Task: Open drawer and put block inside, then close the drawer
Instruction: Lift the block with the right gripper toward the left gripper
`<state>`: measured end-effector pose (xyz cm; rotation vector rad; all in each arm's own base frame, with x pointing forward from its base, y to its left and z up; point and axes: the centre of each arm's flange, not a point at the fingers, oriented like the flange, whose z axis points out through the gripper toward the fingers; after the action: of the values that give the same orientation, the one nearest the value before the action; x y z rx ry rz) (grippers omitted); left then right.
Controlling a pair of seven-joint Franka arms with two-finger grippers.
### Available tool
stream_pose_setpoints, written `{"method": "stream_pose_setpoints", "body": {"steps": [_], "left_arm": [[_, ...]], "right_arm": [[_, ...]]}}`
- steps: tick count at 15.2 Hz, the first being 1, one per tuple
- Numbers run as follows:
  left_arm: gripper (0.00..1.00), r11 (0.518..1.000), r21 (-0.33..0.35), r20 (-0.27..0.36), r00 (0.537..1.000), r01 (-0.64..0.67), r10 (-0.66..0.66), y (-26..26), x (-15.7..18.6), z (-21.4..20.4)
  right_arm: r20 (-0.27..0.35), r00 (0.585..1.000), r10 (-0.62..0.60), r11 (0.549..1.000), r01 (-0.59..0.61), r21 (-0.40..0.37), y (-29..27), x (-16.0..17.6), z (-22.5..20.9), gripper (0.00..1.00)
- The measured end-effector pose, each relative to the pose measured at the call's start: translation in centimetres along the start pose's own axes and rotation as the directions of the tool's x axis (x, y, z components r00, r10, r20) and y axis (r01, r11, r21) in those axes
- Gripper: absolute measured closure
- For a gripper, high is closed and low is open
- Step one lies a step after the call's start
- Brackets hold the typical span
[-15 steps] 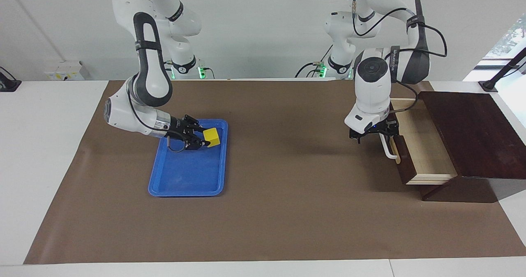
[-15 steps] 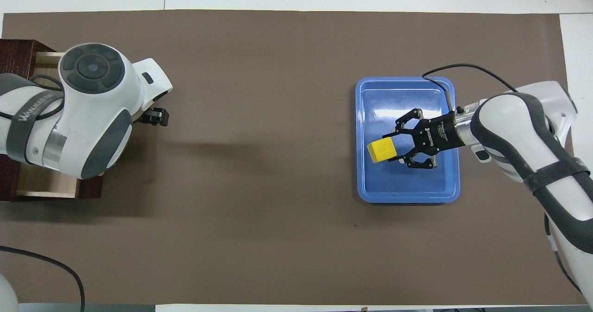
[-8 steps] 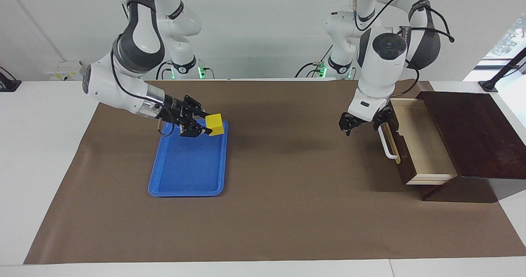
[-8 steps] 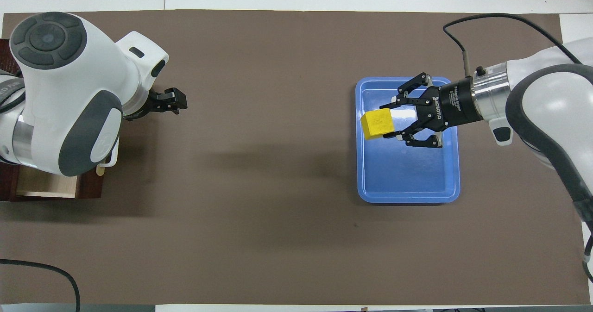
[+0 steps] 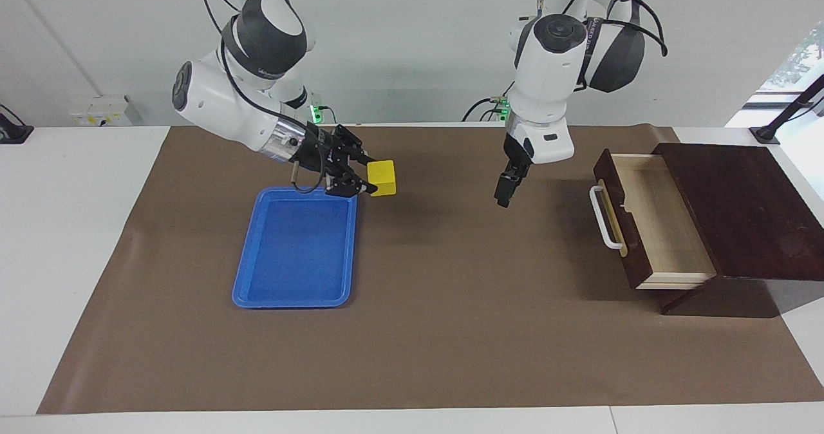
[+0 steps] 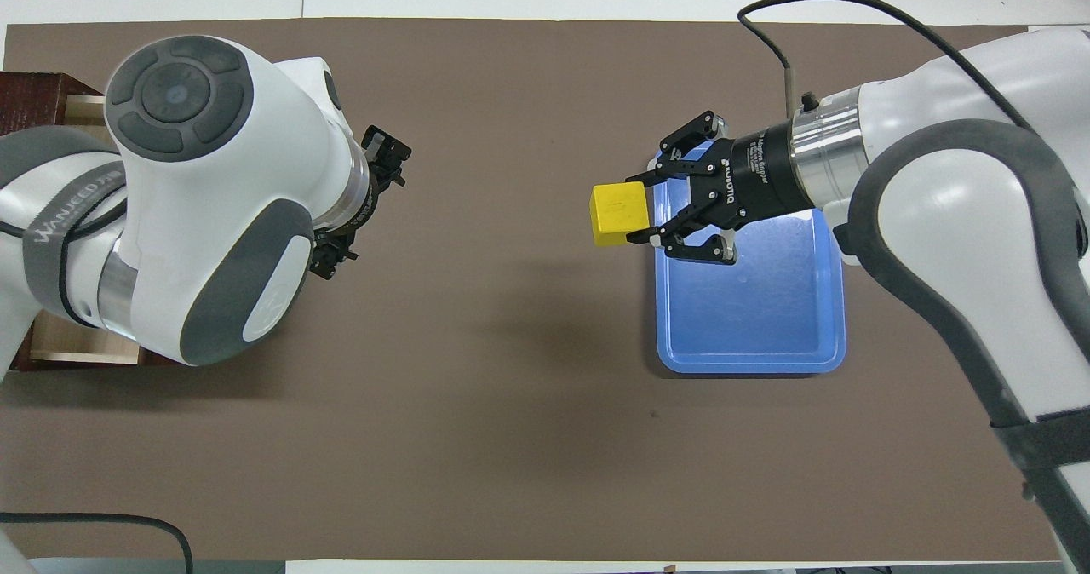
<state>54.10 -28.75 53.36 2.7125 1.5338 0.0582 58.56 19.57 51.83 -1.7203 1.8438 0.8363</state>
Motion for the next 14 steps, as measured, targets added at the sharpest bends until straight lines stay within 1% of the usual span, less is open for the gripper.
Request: {"method": "stream_pose_setpoints", "body": {"steps": [3,6,8,10,14], "left_arm": [[0.00,0.978,0.004,0.022,0.977,0.210,-0.210,0.2,-1.3,-0.4],[0.00,0.940,0.025,0.027,0.939,0.341,-0.342,1.2,-1.7,-1.5],[0.00,0.918,0.041,0.026,0.918,0.394,-0.395,2.2,-2.6,-1.9],[0.00,0.903,0.068,0.017,0.904,0.425,-0.427,3.1,-3.8,-1.4],[0.00,0.888,0.086,0.009,0.891,0.451,-0.453,3.9,-5.1,-0.4]], "right_arm": [[-0.005,1.000,-0.019,1.000,0.019,-0.005,0.6,-1.7,1.9,0.44],[-0.009,0.999,-0.043,0.999,0.043,-0.019,1.3,-3.1,3.6,0.44],[-0.009,0.999,-0.043,0.999,0.042,-0.006,1.5,-3.9,4.4,0.44],[-0.008,0.999,-0.046,0.999,0.046,0.009,1.7,-4.6,4.8,0.44],[-0.008,0.999,-0.054,0.998,0.054,0.022,2.2,-5.8,5.9,0.44]]}}
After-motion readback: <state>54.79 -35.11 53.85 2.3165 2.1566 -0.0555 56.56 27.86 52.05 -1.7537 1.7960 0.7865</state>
